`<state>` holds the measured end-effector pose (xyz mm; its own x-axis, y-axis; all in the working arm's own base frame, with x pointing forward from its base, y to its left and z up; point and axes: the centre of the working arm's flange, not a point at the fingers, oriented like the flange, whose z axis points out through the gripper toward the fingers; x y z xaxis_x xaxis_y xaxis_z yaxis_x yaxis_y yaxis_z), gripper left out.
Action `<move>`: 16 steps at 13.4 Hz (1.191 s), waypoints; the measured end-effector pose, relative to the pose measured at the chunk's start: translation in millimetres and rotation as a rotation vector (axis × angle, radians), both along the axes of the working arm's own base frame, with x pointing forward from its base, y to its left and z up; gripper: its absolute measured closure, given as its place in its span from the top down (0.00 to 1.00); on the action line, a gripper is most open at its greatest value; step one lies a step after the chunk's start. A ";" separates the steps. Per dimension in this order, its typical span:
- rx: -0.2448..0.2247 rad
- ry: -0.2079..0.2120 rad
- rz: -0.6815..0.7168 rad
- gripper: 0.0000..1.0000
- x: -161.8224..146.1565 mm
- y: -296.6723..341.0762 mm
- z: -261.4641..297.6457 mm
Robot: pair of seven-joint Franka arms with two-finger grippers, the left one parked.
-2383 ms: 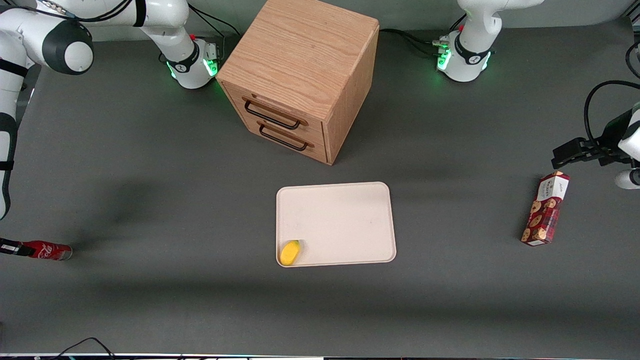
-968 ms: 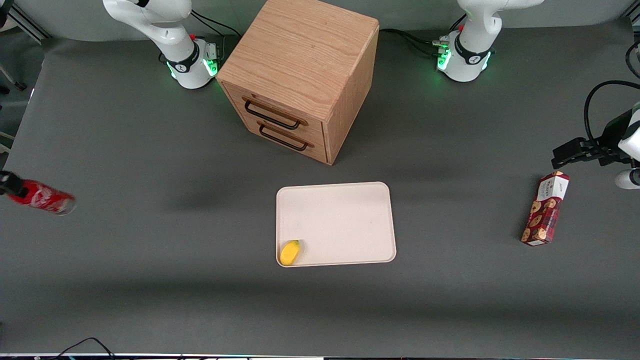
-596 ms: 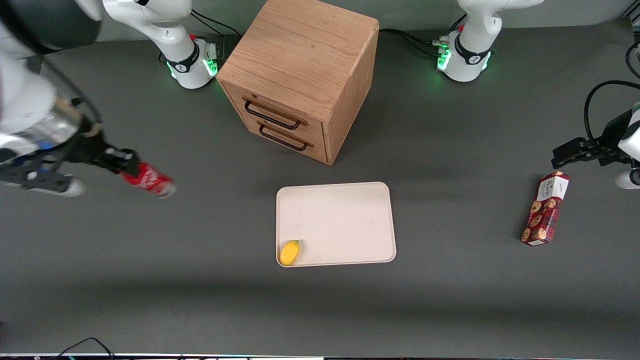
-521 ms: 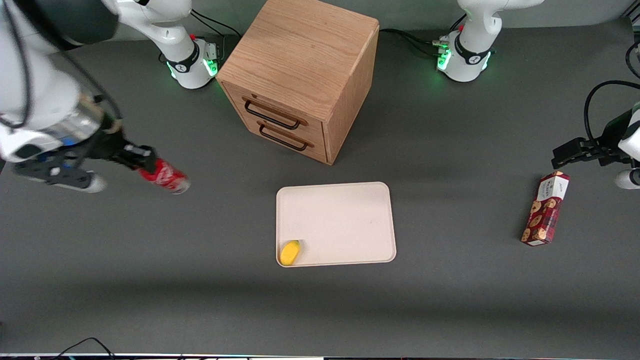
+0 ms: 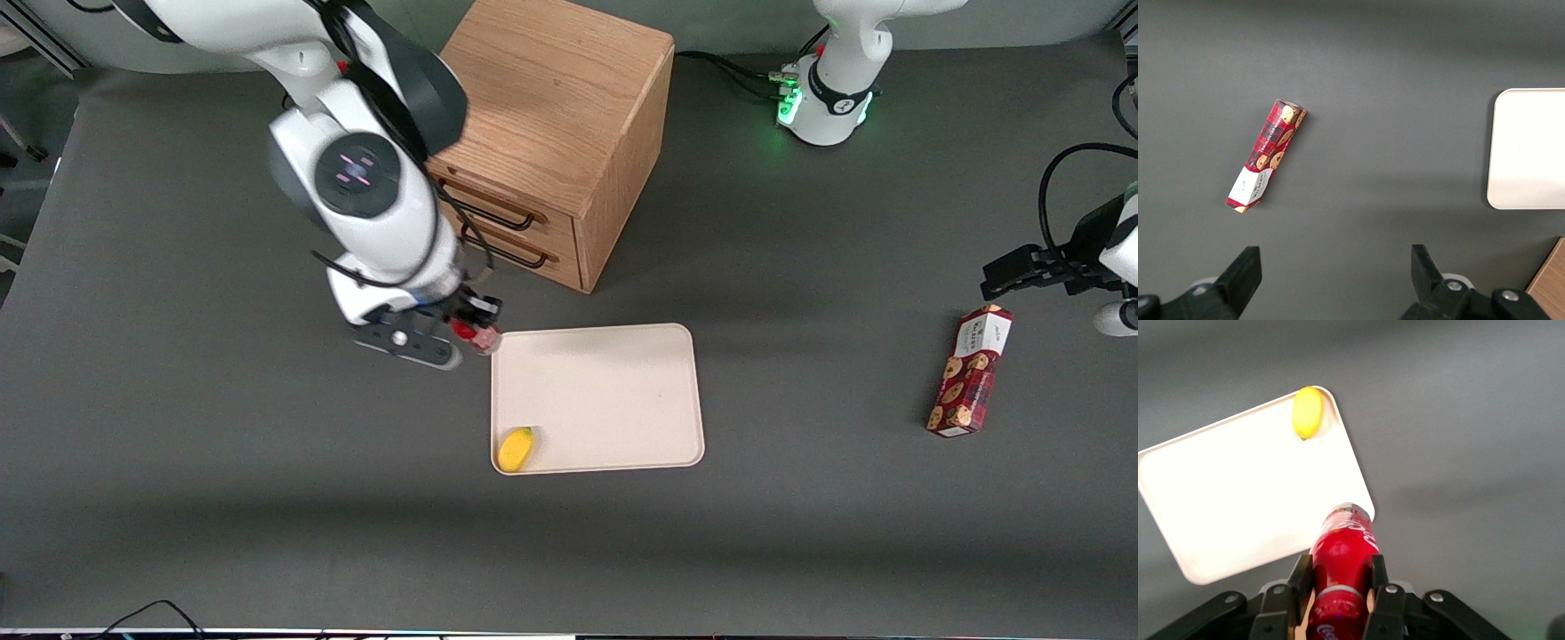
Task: Place coke bottle on tray
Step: 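Lift the bottle with the right gripper and carry it toward the white tray, then set the bottle upright on the tray beside the lemon and open the right gripper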
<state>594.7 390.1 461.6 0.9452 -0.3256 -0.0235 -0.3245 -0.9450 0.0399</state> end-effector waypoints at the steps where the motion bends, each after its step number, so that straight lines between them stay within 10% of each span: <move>1: 0.002 -0.004 -0.006 0.40 5.5 8.7 -24.9; 12: -0.018 0.025 0.007 0.40 24.6 11.9 -157.6; 16: -0.010 0.001 0.020 0.78 24.1 13.9 -149.5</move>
<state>618.9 403.9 312.1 0.9515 -0.3069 -0.0210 -0.3056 -0.9509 0.0499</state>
